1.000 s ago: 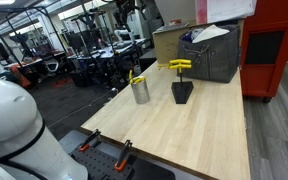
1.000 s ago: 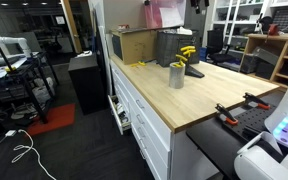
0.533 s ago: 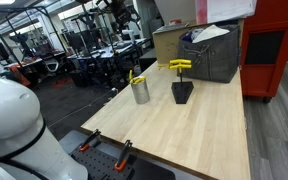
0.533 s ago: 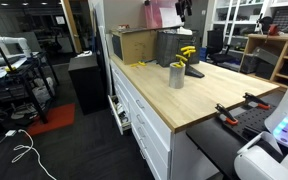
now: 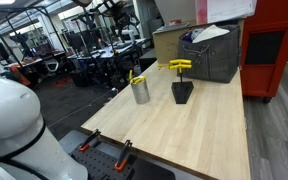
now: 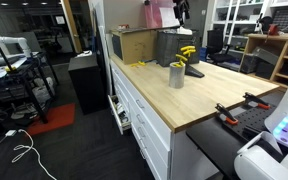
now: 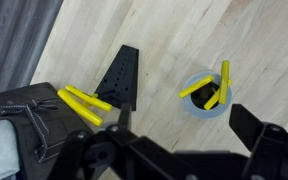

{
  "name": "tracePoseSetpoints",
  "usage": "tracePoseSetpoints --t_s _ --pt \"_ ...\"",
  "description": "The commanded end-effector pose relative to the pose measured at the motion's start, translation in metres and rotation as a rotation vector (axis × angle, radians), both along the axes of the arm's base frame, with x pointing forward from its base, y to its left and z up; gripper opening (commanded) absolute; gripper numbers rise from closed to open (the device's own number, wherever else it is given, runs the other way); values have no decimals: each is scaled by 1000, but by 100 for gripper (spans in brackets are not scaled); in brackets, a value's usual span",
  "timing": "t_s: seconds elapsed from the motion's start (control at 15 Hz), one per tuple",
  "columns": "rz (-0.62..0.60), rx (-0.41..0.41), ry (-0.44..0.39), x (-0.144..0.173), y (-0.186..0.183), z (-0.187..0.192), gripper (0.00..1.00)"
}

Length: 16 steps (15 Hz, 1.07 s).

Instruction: Remove one metal object with the yellow handle from the tin and put it on the black stand

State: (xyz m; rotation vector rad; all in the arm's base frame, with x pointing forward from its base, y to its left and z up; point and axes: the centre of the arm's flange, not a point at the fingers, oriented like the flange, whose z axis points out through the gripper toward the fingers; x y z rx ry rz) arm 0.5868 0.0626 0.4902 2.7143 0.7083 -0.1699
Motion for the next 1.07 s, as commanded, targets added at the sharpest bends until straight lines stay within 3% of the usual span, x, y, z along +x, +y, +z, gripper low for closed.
tracePoseSetpoints --t_s 0.0,0.27,0.47,0.93,1.0 --pt "25 69 13 5 3 -14 100" --pt "29 296 62 -11 20 -60 100" --pt "24 398 78 -25 26 -99 100" --pt "-63 432 133 -44 2 -163 100" --pt "-73 435 133 -45 0 -167 75"
